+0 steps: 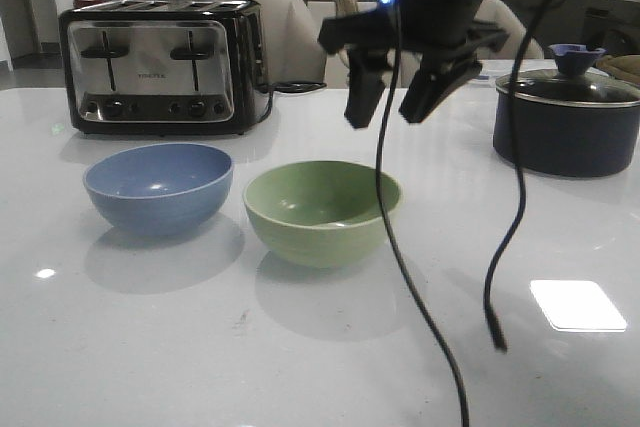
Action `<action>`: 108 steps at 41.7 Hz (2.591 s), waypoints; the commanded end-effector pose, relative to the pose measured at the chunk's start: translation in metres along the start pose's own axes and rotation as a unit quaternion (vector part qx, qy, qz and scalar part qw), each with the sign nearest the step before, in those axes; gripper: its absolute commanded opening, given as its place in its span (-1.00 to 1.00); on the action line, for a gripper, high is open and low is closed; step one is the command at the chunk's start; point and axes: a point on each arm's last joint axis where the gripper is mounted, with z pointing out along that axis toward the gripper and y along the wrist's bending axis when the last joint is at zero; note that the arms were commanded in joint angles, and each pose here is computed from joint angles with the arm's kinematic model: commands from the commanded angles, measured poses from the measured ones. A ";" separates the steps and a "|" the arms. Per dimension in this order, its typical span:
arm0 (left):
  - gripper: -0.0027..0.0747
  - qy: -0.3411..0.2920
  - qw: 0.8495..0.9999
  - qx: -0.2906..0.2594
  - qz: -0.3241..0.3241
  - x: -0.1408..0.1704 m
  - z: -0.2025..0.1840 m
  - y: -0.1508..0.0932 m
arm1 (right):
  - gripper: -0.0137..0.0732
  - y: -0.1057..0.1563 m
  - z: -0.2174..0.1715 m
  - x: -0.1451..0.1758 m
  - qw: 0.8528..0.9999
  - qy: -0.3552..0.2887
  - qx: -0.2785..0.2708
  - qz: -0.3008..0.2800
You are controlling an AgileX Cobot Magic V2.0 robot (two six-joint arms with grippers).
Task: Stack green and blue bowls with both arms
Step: 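Open the right gripper and lift it away from the green bowl, then lower the left gripper and grasp the rim of the light blue bowl, then lift the blue bowl and carry it over the green bowl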
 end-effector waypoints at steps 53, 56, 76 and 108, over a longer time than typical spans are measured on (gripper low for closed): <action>0.50 0.232 0.958 0.065 0.155 -0.077 0.281 -0.077 | 0.43 0.009 -0.170 0.125 0.993 -0.114 0.005 -0.044; 0.50 0.233 0.957 0.062 0.163 -0.076 0.290 -0.078 | 0.43 0.009 -0.170 0.125 0.993 -0.114 0.005 -0.044; 0.38 0.260 0.954 0.050 0.143 -0.065 0.320 -0.066 | 0.43 0.009 -0.170 0.125 0.993 -0.114 0.005 -0.044; -0.67 0.268 0.951 0.039 0.149 -0.089 0.285 -0.061 | 0.43 0.009 -0.170 0.125 0.993 -0.114 0.005 -0.044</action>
